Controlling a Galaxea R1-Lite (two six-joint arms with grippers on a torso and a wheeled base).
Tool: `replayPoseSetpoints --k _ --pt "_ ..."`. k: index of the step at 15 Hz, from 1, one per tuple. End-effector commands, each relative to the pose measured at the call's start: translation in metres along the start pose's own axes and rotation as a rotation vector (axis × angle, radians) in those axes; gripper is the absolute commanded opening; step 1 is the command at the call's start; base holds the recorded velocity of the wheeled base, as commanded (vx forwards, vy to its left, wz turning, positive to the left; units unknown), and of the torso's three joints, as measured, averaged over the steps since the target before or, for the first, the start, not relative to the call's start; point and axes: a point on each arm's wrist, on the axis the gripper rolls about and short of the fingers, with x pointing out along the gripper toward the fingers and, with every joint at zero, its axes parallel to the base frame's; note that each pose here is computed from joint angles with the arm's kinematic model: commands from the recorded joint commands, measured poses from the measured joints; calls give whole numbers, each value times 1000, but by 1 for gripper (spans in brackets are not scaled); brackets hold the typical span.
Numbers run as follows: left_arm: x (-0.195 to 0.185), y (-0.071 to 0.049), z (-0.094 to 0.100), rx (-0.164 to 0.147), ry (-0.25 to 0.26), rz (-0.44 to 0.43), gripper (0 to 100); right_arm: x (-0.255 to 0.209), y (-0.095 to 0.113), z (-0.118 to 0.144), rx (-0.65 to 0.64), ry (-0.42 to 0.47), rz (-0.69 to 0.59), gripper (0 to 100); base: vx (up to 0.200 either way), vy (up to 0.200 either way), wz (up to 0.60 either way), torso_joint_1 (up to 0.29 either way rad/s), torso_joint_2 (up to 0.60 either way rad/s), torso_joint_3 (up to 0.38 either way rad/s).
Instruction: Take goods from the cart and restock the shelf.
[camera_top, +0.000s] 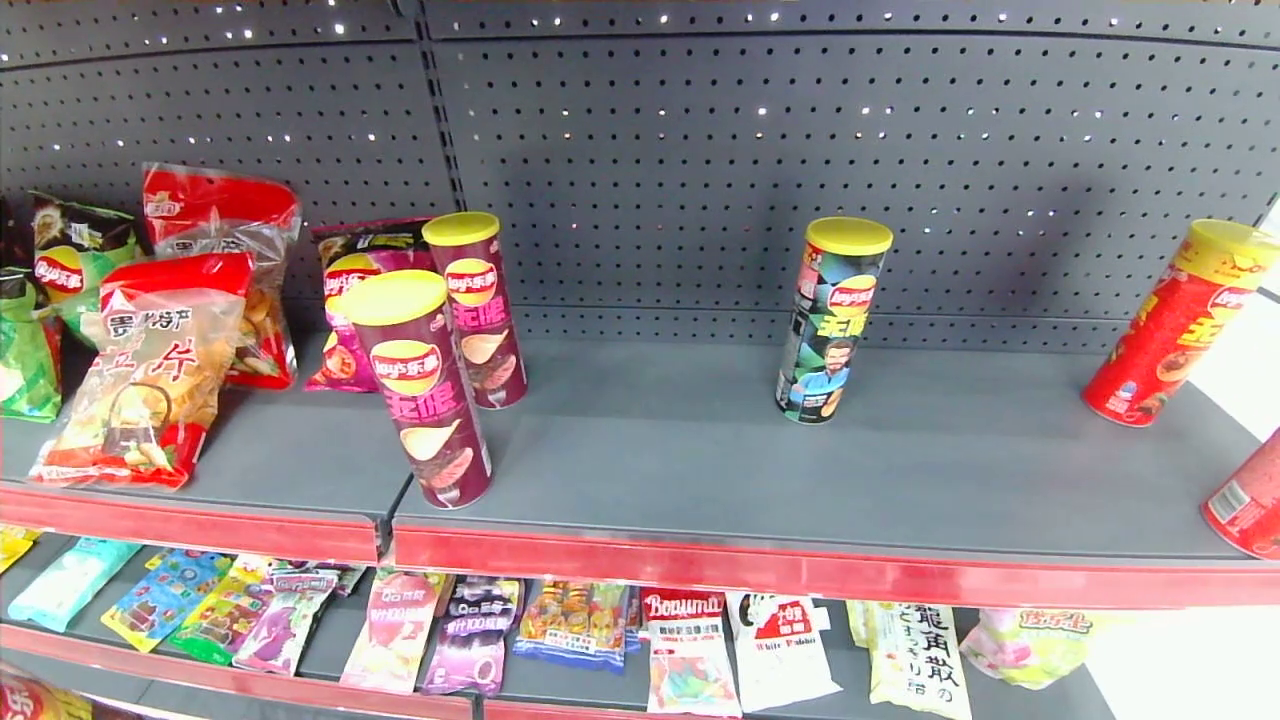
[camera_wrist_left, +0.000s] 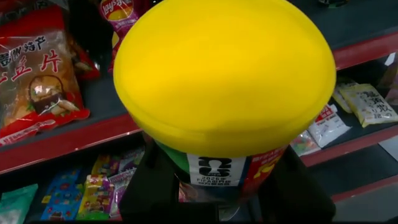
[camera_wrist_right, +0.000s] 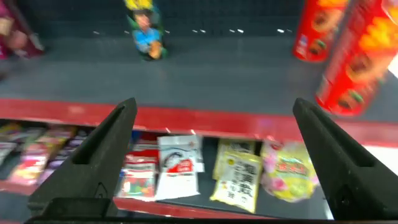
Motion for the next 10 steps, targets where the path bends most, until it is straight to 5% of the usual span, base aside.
replayPoseSetpoints --k 1,3,5,10 --pt "3 1 1 -12 15 -12 0 74 5 67 55 198 183 100 0 0 0 0 0 0" --pt "3 1 1 -26 13 -24 0 90 7 68 40 216 229 100 0 0 0 0 0 0" --pt "3 -1 0 -81 5 -84 0 147 14 64 54 243 375 100 0 0 0 0 0 0" --pt "4 -1 0 -88 9 -96 0 272 9 37 44 199 711 100 0 0 0 0 0 0"
